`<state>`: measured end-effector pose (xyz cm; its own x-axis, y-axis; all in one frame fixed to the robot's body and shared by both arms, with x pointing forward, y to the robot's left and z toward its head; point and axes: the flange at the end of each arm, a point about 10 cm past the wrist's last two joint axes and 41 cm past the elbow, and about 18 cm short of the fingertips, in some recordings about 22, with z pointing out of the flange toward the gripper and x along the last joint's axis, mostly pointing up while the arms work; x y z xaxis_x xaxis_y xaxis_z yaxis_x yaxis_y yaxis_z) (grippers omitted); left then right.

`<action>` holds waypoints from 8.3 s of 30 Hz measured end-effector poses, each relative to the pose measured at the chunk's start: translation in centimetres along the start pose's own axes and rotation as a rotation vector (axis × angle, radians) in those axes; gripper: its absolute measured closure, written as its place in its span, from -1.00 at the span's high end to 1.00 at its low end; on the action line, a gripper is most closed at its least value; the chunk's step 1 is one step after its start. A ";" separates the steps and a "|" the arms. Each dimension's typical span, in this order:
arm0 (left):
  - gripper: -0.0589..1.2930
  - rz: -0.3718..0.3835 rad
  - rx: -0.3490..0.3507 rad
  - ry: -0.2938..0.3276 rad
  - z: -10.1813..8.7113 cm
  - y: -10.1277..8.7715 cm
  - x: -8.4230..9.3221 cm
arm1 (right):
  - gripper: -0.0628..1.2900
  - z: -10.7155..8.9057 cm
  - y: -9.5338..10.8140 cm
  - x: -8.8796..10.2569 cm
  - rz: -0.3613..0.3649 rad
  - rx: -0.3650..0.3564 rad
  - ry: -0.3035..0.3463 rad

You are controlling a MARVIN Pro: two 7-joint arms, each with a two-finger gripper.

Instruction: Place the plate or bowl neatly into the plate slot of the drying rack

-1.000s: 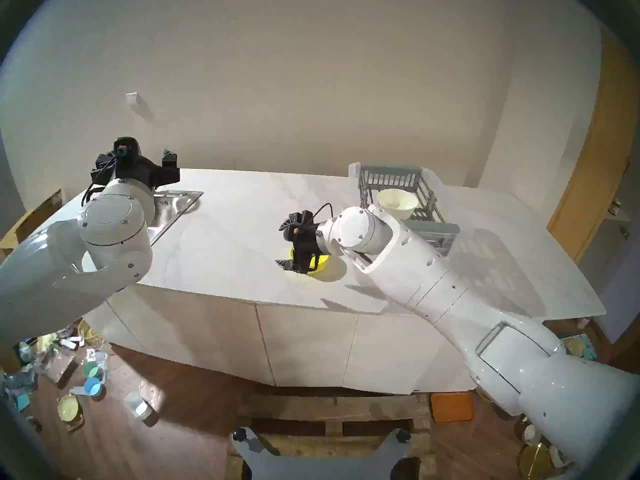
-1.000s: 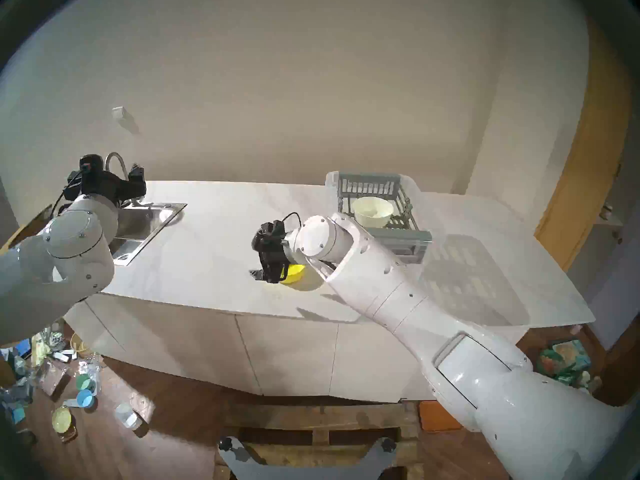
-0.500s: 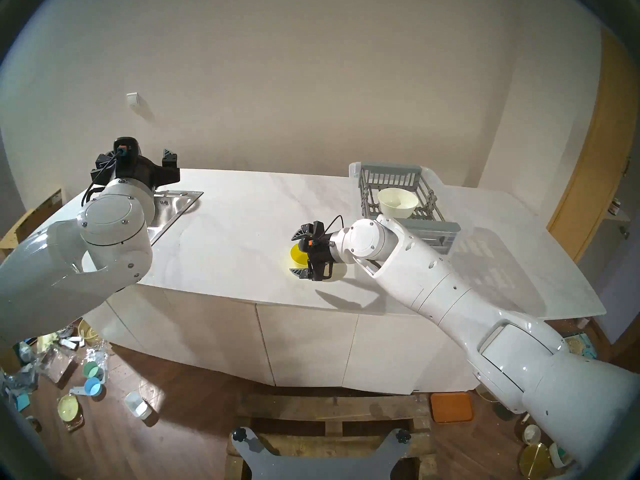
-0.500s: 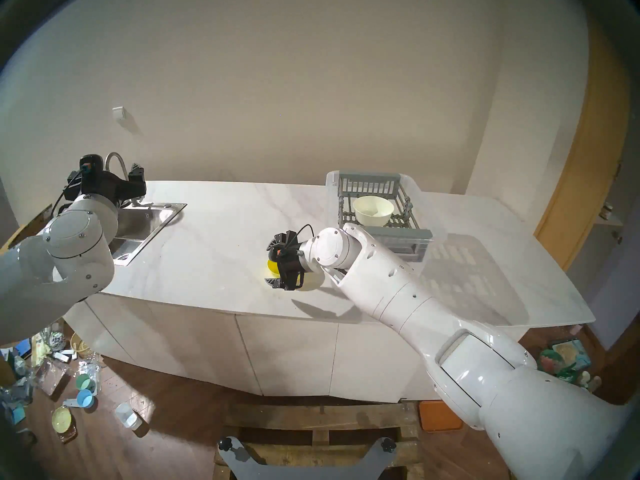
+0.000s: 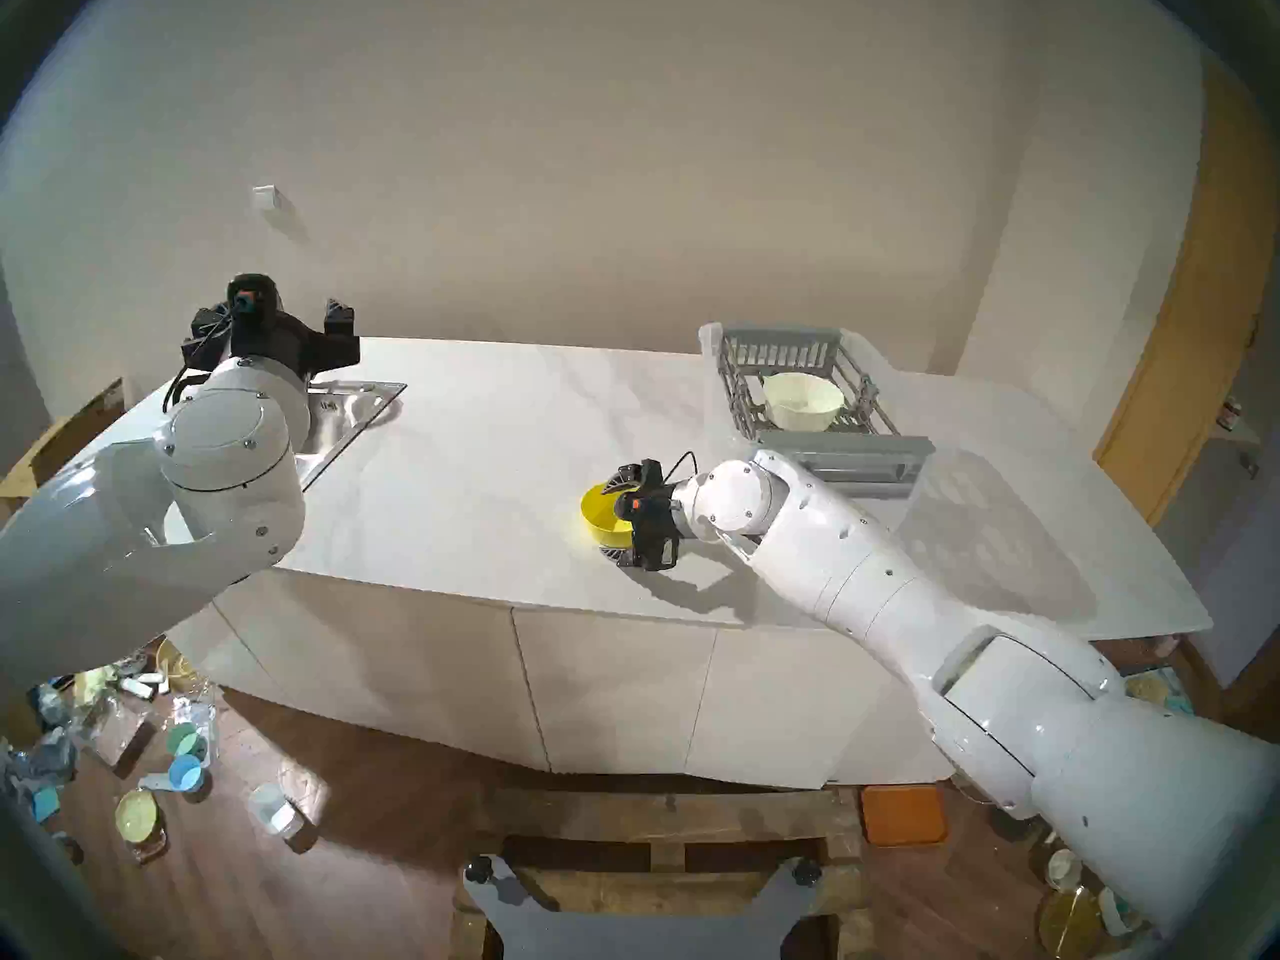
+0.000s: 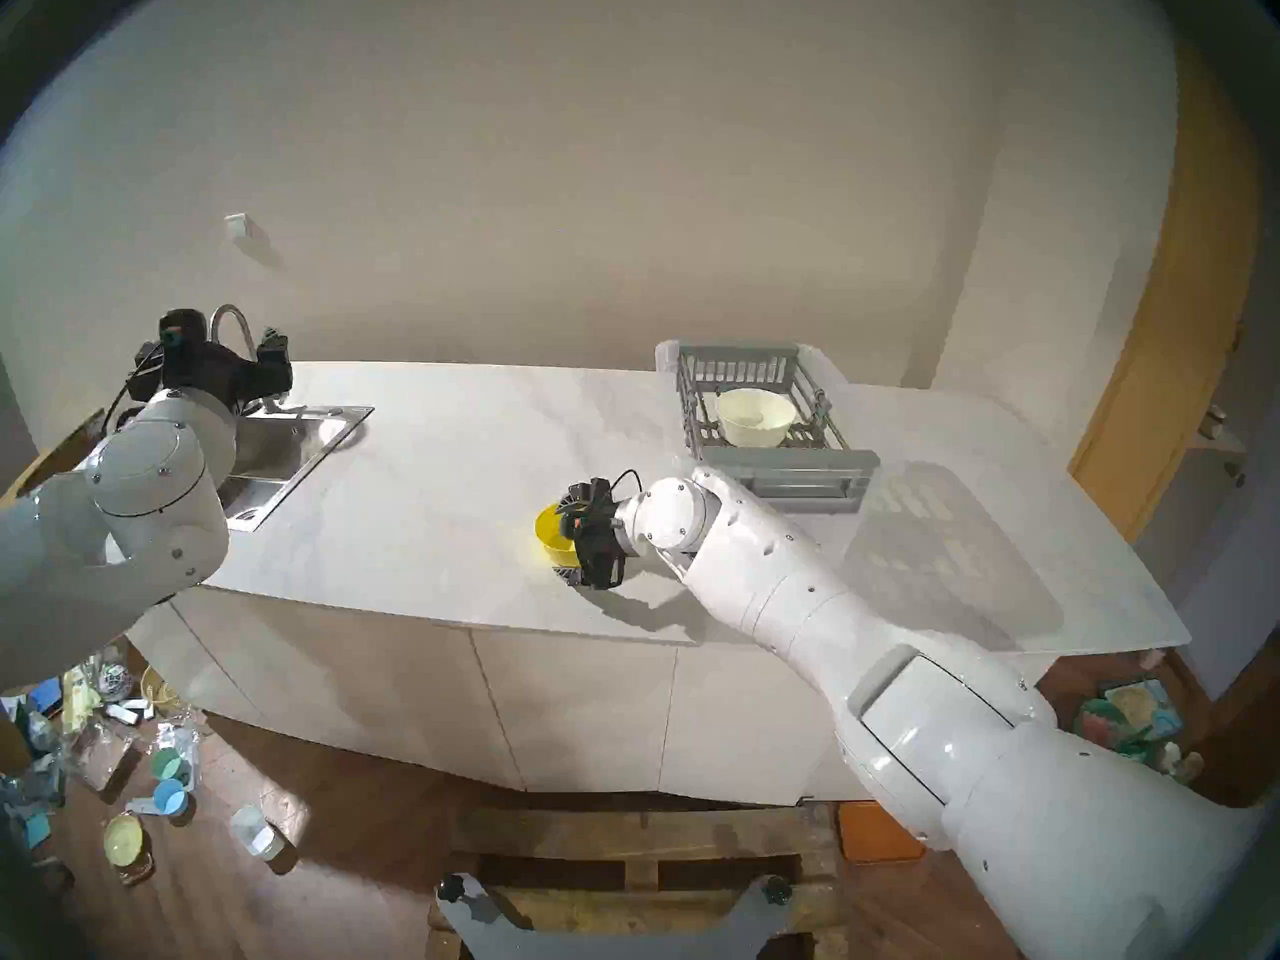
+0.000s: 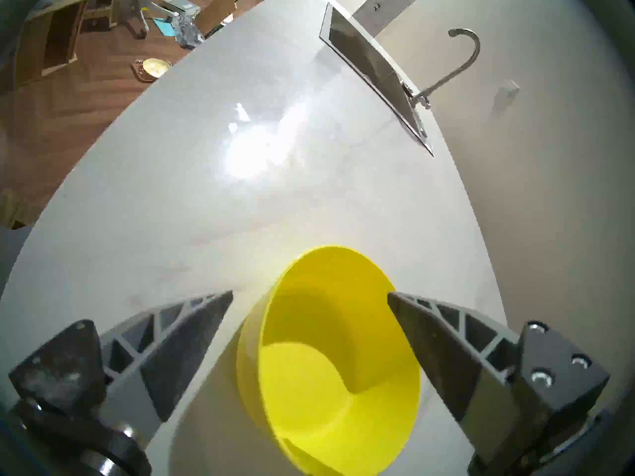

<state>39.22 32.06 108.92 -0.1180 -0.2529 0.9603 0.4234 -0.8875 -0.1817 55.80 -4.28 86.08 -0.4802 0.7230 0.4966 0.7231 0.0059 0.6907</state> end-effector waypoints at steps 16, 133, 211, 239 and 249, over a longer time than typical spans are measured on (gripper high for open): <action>0.91 0.000 0.000 0.000 0.0 0.0 0.0 | 0.90 0.1 0.7 0.3 -0.022 0.030 0.004; 0.91 0.000 -0.001 0.000 0.0 0.0 0.0 | -0.94 -15.6 23.6 1.1 0.246 -0.522 -0.274; 0.91 0.000 0.000 0.000 0.0 0.0 0.0 | 0.91 -13.8 24.0 -5.7 0.261 -0.614 -0.334; 0.91 0.005 -0.003 -0.014 -0.1 0.1 -0.5 | 0.91 -21.6 30.4 -3.3 0.579 -0.974 0.085; 0.91 0.006 -0.005 -0.021 -0.2 0.2 -0.7 | 0.91 -29.6 30.0 -9.6 0.671 -1.181 0.097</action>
<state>39.23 32.01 108.16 -0.0964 -0.2504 0.9633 0.4198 -0.8878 -0.1887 67.42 -31.53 117.64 -0.2754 0.3012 0.9129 0.0002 -0.9496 0.3134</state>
